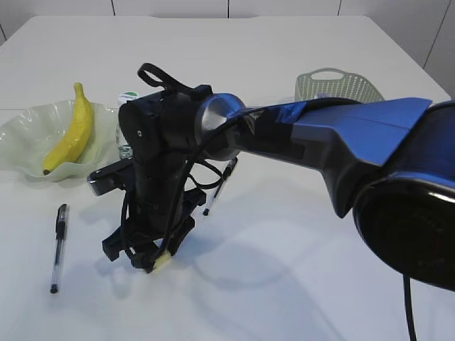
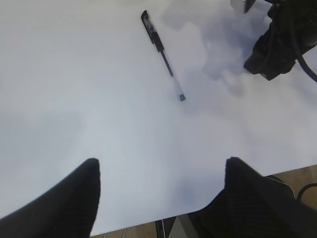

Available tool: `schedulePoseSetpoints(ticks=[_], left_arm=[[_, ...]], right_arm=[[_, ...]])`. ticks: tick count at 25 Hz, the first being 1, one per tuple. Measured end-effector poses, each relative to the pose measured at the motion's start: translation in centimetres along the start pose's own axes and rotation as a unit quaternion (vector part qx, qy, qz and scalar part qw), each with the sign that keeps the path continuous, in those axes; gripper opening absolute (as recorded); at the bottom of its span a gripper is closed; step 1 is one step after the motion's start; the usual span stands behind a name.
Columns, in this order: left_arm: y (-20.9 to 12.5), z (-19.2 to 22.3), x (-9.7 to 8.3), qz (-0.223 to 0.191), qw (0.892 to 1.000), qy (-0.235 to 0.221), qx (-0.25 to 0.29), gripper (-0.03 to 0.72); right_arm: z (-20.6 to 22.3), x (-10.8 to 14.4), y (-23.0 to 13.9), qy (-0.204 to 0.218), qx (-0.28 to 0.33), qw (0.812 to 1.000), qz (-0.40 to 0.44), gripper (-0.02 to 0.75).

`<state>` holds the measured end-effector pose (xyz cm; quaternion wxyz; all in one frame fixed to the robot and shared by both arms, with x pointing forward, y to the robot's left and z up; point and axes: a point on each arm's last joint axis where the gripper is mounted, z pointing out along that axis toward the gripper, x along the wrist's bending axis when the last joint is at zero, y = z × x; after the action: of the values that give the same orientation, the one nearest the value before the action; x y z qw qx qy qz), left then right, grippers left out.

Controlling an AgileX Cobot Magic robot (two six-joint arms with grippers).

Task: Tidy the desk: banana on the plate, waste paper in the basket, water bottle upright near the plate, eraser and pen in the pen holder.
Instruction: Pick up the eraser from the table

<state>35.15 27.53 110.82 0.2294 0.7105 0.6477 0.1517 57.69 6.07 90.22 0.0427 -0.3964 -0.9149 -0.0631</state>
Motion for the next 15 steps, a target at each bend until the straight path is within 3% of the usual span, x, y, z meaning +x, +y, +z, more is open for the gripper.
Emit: schedulePoseSetpoints(ticks=[4,15], left_arm=[[0.0,0.0,0.01,0.0,1.0,0.001,0.0,0.559],[0.02,0.0,0.02,0.0,1.0,0.001,-0.001,0.559]], right_arm=[[0.0,0.0,-0.04,0.0,0.002,1.0,0.0,0.278],[-0.29,0.05,0.08,0.0,0.005,1.0,-0.001,0.261]])
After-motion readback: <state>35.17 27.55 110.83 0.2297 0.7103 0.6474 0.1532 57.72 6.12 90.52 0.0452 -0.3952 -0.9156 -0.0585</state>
